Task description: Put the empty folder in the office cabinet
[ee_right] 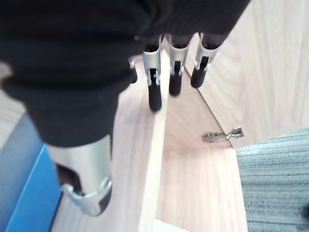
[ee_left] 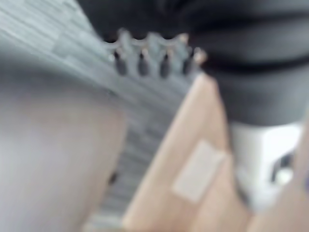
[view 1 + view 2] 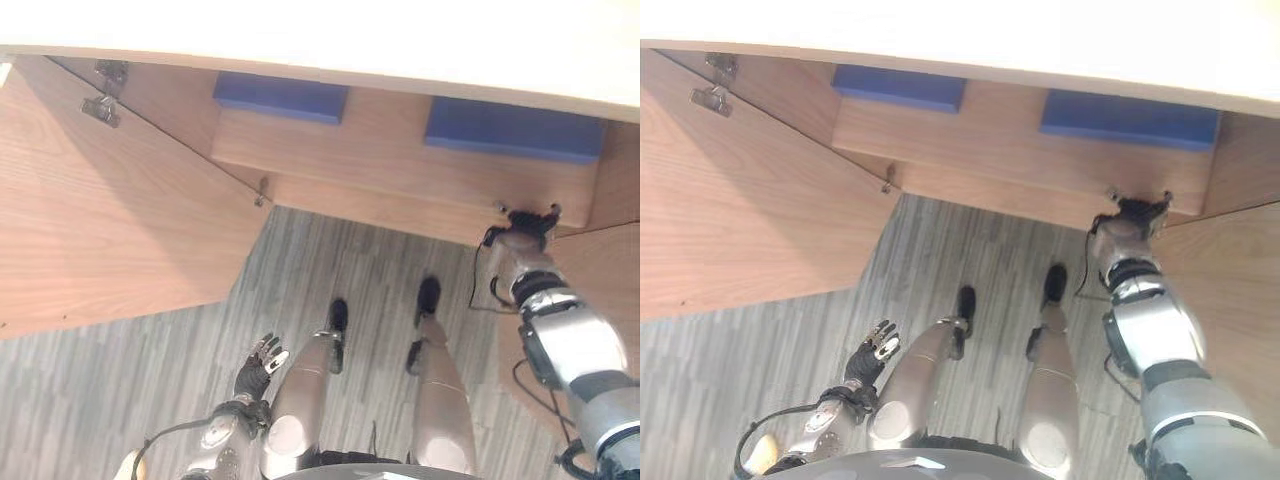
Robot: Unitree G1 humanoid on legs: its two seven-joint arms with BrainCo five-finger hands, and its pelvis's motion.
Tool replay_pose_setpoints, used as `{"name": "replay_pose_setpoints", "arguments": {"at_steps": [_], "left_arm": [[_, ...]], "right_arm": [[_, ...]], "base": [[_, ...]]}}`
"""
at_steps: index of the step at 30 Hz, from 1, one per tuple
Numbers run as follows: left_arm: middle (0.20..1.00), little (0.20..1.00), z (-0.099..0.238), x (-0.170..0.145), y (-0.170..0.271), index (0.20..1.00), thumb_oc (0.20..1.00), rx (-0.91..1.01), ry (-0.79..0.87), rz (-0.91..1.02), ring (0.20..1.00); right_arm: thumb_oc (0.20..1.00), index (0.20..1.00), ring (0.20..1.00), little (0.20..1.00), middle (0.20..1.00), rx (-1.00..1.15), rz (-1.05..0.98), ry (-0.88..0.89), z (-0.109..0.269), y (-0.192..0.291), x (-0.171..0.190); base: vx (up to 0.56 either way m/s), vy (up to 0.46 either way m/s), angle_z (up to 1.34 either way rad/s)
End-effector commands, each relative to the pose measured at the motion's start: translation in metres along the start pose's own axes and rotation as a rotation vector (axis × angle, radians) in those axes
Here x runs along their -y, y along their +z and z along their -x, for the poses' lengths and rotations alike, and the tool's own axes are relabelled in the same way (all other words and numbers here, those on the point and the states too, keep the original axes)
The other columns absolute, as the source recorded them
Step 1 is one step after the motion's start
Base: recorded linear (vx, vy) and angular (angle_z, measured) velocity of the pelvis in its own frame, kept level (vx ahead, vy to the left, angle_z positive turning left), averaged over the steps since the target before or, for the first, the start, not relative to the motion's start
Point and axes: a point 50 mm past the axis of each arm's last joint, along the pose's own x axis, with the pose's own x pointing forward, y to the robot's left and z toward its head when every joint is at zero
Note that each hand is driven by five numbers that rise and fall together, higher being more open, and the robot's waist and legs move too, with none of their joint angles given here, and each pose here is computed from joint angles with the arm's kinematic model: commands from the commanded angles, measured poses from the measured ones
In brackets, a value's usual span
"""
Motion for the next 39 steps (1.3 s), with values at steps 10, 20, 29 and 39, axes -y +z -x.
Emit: {"name": "replay_pose_setpoints", "arguments": {"at_steps": [10,20,29,39], "left_arm": [[1.0,1.0,0.025,-0.026,-0.016,1.0,1.0,-0.091,0.084,-0.187,1.0],[1.0,1.0,0.042,-0.059,-0.016,1.0,1.0,-0.183,0.13,-0.138,1.0],[1.0,1.0,0.046,-0.06,-0.021,1.0,1.0,-0.207,0.124,-0.14,1.0],[1.0,1.0,0.051,-0.062,-0.021,1.0,1.0,-0.21,0.159,-0.14,1.0]], "right_arm": [[1.0,1.0,1.0,1.0,1.0,0.238,0.237,0.37,0.006,-0.03,0.018],[1.0,1.0,1.0,1.0,1.0,-0.079,0.356,0.638,0.051,-0.158,0.048],[1.0,1.0,1.0,1.0,1.0,-0.258,0.292,0.601,0.081,-0.212,0.07],[1.0,1.0,1.0,1.0,1.0,-0.276,0.311,0.644,0.091,-0.221,0.07]], "base": [[-0.07,0.033,-0.03],[-0.08,0.143,-0.07],[-0.18,0.091,-0.07],[-0.13,0.084,-0.49]]}}
